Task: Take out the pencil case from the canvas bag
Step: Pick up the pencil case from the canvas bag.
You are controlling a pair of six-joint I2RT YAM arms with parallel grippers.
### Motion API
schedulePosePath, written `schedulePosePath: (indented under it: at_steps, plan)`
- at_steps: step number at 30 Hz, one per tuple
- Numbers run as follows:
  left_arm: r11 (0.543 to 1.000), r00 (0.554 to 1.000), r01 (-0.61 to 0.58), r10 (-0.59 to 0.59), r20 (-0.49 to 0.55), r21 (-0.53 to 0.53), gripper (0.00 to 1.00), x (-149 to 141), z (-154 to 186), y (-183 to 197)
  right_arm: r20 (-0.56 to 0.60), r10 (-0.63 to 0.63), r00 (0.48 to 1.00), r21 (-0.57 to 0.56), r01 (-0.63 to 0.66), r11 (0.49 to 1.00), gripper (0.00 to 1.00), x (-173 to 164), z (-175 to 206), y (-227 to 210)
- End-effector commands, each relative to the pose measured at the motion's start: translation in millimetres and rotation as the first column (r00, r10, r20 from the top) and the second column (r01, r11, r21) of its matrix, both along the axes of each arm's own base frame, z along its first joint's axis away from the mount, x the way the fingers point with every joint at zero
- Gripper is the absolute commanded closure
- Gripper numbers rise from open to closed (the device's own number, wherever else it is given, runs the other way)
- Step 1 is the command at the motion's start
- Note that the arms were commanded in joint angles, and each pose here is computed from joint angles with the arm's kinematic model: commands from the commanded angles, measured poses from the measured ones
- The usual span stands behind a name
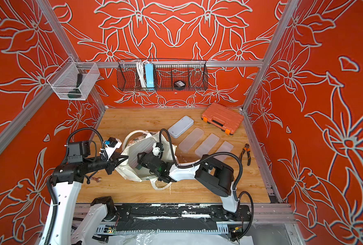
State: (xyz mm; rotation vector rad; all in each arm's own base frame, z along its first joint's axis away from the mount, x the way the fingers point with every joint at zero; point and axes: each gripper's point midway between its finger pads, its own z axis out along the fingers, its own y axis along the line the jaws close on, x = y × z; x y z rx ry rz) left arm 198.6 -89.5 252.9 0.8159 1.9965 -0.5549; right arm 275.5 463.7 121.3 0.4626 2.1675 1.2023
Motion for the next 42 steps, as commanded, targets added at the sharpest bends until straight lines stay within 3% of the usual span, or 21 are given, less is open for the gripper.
schedulePosePath:
  at_steps: [1, 8, 13, 16, 23, 26, 33, 38, 42]
  plan:
    - [0.991, 0.979, 0.135, -0.135, 0.150, 0.011, 1.00, -11.5, 22.6, -15.1, -0.028, -0.084, 0.996, 0.080, 0.086, 0.993, 0.33, 9.9, 10.5, 3.7]
    - [0.984, 0.966, 0.165, -0.175, 0.188, 0.069, 1.00, -14.3, 21.3, -15.5, -0.049, -0.101, 0.994, 0.145, 0.107, 0.984, 0.31, 14.7, 20.4, 15.0]
    - [0.981, 0.954, 0.178, -0.192, 0.230, 0.078, 1.00, -12.7, 31.8, -17.6, -0.079, -0.130, 0.988, 0.103, 0.138, 0.985, 0.26, 20.4, 19.5, 20.3]
    - [0.980, 0.946, 0.184, -0.196, 0.257, 0.069, 1.00, -12.1, 43.3, -20.1, -0.120, -0.129, 0.984, 0.032, 0.134, 0.991, 0.21, 22.8, -0.1, 27.5]
    - [0.980, 0.941, 0.190, -0.199, 0.273, 0.057, 1.00, -14.0, 53.8, -22.9, -0.223, -0.152, 0.963, -0.061, 0.142, 0.988, 0.22, 32.2, -55.1, 22.1]
    - [0.979, 0.942, 0.193, -0.202, 0.269, 0.058, 1.00, -14.5, 51.5, -23.4, -0.255, -0.149, 0.955, -0.073, 0.135, 0.988, 0.30, 35.2, -71.1, 18.4]
    - [0.980, 0.946, 0.192, -0.198, 0.258, 0.047, 1.00, -17.0, 51.5, -24.3, -0.289, -0.145, 0.946, -0.104, 0.120, 0.987, 0.59, 37.7, -97.1, -1.6]
    - [0.982, 0.952, 0.178, -0.187, 0.241, 0.059, 1.00, -13.7, 42.8, -21.4, -0.191, -0.105, 0.976, -0.114, 0.084, 0.990, 0.72, 40.5, -75.4, -12.0]
    - [0.991, 0.965, 0.088, -0.110, 0.236, 0.101, 1.00, 3.5, 34.8, -8.3, -0.058, -0.034, 0.998, -0.075, 0.029, 0.997, 0.73, 40.8, -37.4, -12.7]
